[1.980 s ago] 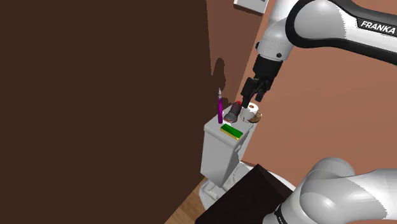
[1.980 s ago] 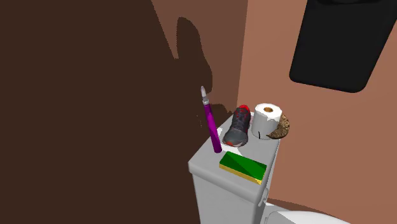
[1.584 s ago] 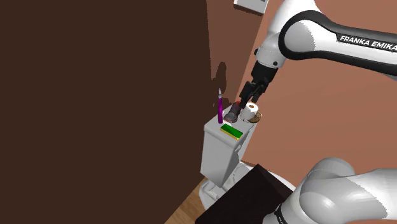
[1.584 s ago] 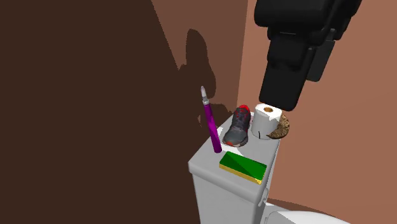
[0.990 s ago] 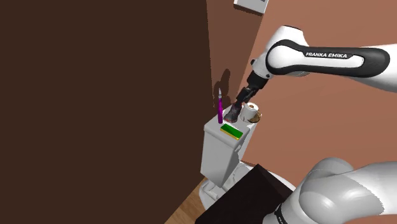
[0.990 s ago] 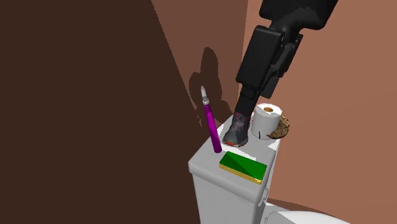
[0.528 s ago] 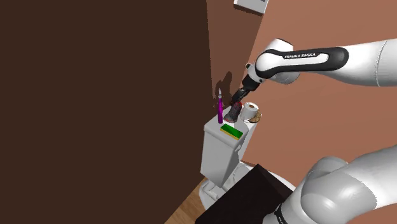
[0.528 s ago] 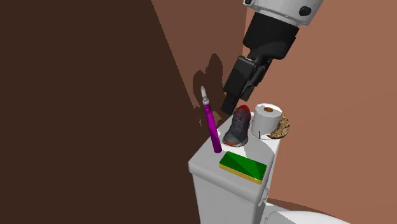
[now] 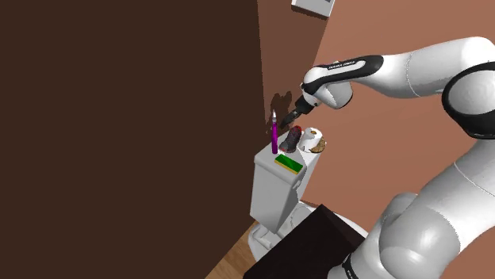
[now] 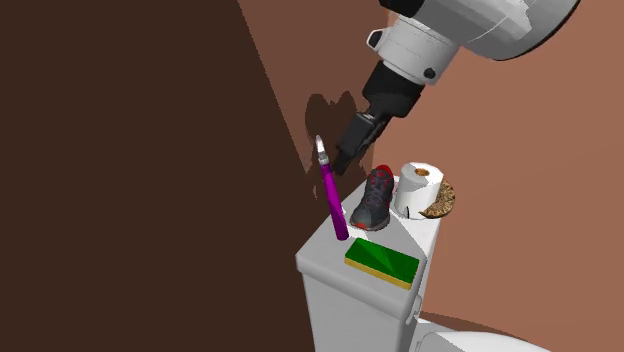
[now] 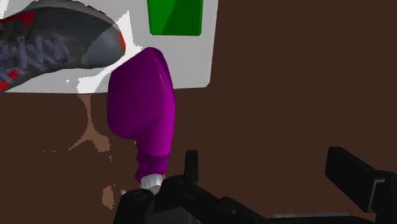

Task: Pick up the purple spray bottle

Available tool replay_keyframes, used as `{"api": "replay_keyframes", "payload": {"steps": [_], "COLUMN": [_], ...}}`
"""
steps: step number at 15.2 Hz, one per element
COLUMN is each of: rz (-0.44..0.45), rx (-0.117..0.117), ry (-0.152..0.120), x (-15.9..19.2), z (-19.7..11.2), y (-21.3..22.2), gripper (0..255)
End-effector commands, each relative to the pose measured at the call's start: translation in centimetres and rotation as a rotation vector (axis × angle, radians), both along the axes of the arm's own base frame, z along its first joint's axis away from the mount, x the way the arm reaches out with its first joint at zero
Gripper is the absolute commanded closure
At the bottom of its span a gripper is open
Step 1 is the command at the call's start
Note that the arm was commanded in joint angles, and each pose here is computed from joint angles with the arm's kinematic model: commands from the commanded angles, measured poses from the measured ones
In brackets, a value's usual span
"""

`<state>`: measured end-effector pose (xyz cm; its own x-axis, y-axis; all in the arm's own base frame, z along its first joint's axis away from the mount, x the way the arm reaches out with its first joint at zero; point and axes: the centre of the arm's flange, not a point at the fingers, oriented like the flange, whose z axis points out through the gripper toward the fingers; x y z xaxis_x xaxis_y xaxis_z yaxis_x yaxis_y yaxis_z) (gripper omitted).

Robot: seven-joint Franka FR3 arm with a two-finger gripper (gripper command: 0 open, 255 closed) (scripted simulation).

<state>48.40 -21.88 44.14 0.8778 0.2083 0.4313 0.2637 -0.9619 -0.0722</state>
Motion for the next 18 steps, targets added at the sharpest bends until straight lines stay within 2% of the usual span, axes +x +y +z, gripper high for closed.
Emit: {"api": "replay_keyframes", "payload": {"steps": [1, 9, 18], "rz": [0.019, 0.084, 0.084], "rx": [0.007, 0.042, 0.042], "ry": [-0.035, -0.153, -0.153], "x": [1.8, 9.1, 9.1], "z": [-1.0, -4.8, -8.8], "y": [-1.6, -7.2, -7.2], "gripper": [0, 0, 0]}}
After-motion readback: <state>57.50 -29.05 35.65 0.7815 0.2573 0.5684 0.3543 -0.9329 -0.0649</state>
